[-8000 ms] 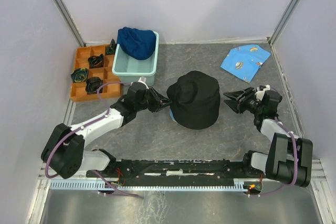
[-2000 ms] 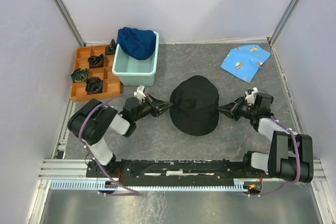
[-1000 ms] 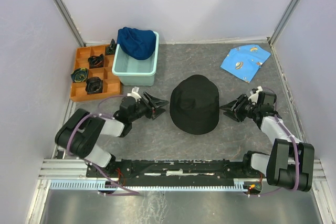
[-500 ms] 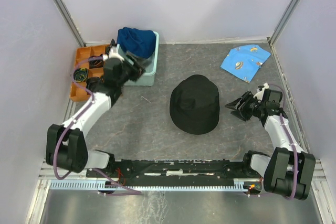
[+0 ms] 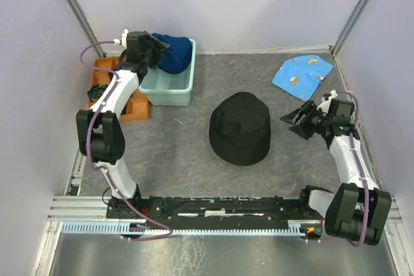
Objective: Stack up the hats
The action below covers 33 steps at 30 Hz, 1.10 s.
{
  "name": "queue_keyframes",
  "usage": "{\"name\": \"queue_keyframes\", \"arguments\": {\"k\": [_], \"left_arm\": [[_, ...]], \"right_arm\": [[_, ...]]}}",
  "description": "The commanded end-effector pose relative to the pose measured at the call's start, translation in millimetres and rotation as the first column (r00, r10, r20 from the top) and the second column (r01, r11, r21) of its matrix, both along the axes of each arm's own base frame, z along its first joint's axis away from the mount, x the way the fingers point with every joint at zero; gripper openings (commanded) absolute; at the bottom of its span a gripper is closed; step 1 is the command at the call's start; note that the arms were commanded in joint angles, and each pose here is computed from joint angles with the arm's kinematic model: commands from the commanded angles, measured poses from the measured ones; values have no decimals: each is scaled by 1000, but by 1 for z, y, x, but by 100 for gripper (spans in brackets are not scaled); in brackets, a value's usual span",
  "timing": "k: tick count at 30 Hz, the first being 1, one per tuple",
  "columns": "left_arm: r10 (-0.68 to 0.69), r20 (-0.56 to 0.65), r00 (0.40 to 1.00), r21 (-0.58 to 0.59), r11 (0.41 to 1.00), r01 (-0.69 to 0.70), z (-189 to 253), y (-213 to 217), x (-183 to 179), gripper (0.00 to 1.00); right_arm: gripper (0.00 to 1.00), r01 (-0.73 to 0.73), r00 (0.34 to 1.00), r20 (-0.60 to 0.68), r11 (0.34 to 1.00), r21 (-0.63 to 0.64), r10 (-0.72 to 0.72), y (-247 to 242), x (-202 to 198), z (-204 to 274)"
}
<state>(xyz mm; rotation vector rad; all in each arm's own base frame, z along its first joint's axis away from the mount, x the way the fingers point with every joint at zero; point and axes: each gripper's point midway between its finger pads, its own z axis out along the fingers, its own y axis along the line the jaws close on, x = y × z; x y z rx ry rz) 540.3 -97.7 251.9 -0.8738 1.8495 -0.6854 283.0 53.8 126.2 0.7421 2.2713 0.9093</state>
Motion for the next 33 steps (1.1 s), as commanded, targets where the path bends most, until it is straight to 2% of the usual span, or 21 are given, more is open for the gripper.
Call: {"name": "queue_keyframes", "arguments": {"k": [1,9,21,24,27,31,32,33], "left_arm": [[108,1,994,-6,994,-108,4,17,29,74],[203,-31,979,19,979,-202,-16,34,56,75],[133,-49,990,33,991,-131,-43,25,112,74],[111,-70,991,20,994,-110,-55,20,118,63],[114,-75,991,19,993,-113,-58,21,118,35],[93,-74,993,24,996,-92,-58,17,117,9],[85,-69,994,27,996,-84,-54,17,116,4],[74,-56,996,28,997,-72,-47,16,115,3]], "right_arm": [[70,9,997,82,999,-41,-6,-8,19,30],[72,36,991,134,996,-83,-24,-15,26,57],[72,85,984,164,992,-94,-69,-22,30,67],[72,94,983,169,990,-102,-75,-23,32,70],[72,97,981,177,989,-107,-77,-25,34,74],[72,103,981,177,989,-104,-84,-26,37,74],[72,103,980,178,989,-102,-84,-26,38,74],[72,104,980,180,990,-99,-85,-26,39,74]]}}
